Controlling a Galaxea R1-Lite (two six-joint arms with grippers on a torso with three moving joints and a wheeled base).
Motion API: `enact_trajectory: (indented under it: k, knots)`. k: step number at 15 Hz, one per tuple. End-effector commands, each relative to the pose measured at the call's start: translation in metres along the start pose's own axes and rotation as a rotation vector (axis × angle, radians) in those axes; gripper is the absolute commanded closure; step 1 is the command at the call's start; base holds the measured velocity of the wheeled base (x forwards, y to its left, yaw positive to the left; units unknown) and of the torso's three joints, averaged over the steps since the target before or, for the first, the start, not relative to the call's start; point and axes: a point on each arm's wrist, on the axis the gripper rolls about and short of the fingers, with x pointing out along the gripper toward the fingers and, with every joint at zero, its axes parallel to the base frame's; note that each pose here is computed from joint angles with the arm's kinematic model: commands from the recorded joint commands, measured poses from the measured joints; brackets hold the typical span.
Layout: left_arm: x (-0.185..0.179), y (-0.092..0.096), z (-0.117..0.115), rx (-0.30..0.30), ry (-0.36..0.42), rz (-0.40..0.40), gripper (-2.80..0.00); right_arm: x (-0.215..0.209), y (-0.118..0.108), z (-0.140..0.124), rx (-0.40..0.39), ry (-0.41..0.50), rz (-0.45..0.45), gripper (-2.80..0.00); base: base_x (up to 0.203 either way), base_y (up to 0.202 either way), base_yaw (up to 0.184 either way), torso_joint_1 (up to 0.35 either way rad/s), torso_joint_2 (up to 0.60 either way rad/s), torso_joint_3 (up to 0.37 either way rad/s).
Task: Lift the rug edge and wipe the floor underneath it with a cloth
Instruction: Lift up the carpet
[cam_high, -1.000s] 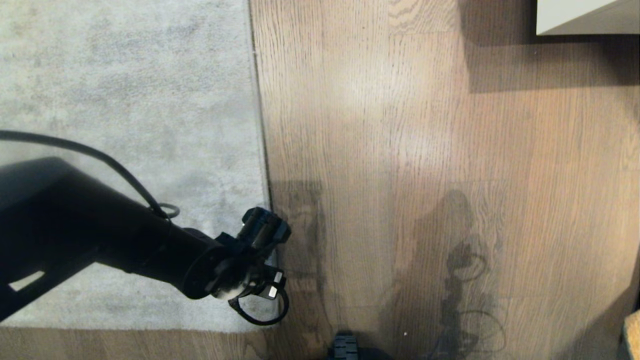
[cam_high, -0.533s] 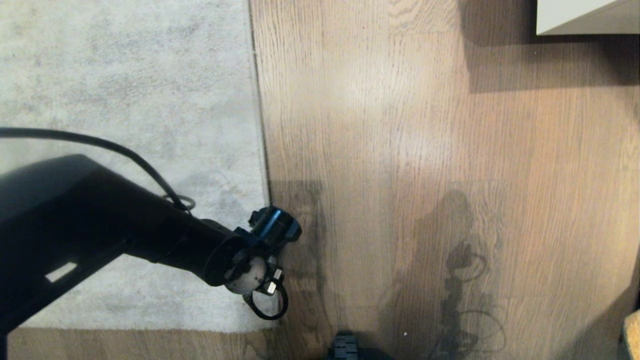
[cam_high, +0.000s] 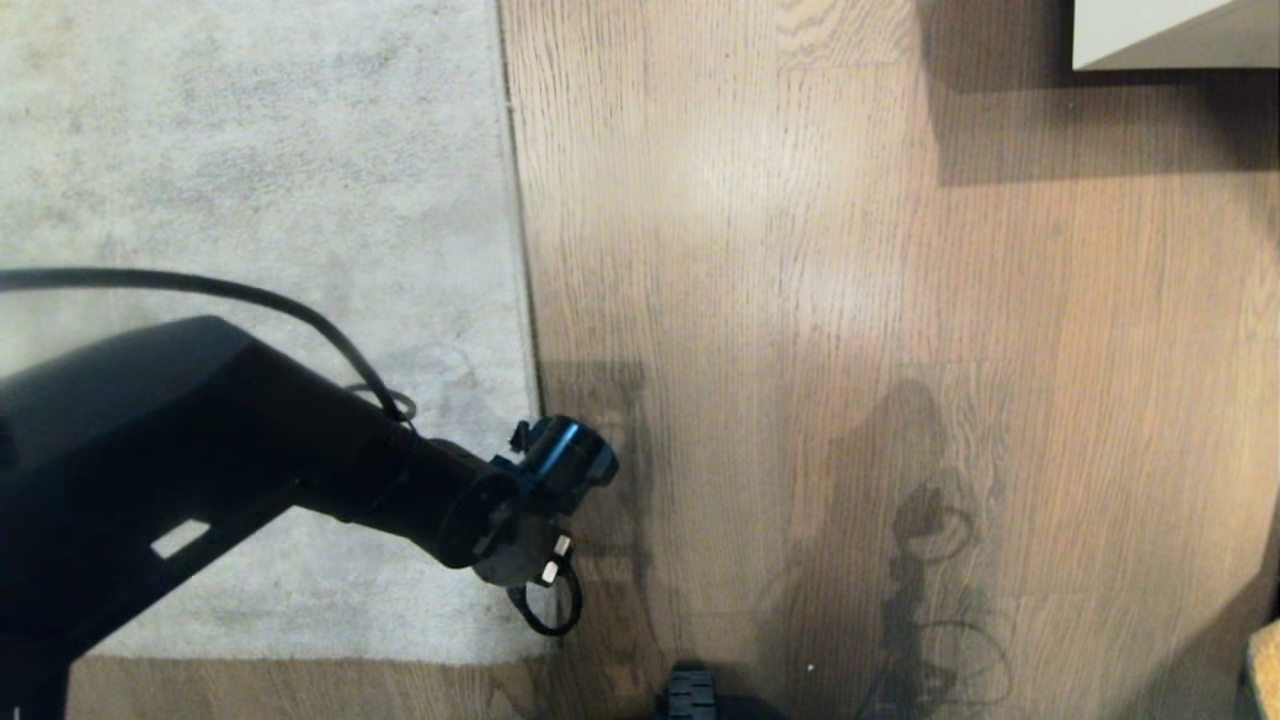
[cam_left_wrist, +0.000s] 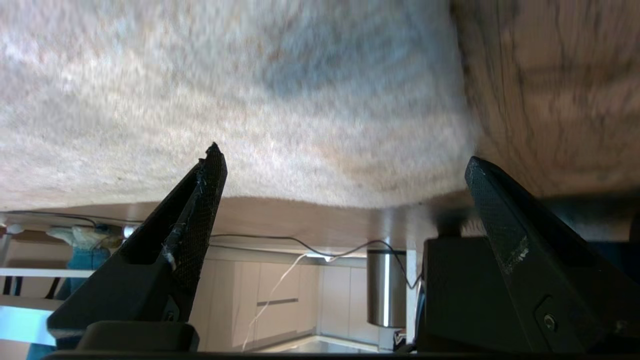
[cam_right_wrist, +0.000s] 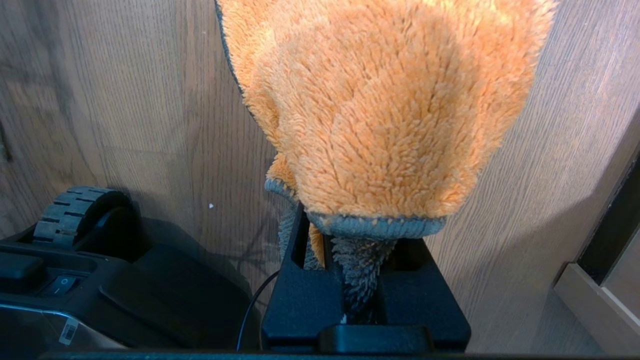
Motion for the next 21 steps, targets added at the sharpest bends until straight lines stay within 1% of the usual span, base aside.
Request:
enact_trajectory:
  k: [1,7,8,11,18,21]
  knots:
    - [0.007,-0.004,0.003,0.000,0.001,0.017,-2.80,0.000,0.000,0.000,-0.001,0.002,0.001,0.00,0.000,0.000,0.000,0.000,0.00,0.000]
    - [0.021,-0.017,0.025,-0.028,-0.040,0.031,-2.80,0.000,0.000,0.000,-0.001,0.002,0.001,0.00,0.000,0.000,0.000,0.000,0.00,0.000]
    - [0.024,-0.020,0.027,-0.026,-0.046,0.045,-2.80,0.000,0.000,0.000,-0.001,0.002,0.001,0.00,0.000,0.000,0.000,0.000,0.00,0.000]
    - [0.027,-0.020,0.029,0.008,-0.052,0.090,-2.80,0.000,0.000,0.000,-0.001,0.002,0.001,0.00,0.000,0.000,0.000,0.000,0.00,0.000]
    - [0.027,-0.002,0.033,0.070,-0.051,0.213,-2.80,0.000,0.000,0.000,-0.001,0.002,0.001,0.00,0.000,0.000,0.000,0.000,0.00,0.000]
    - [0.022,0.006,0.032,0.078,-0.051,0.243,-2.80,0.000,0.000,0.000,-0.001,0.002,0.001,0.00,0.000,0.000,0.000,0.000,0.00,0.000]
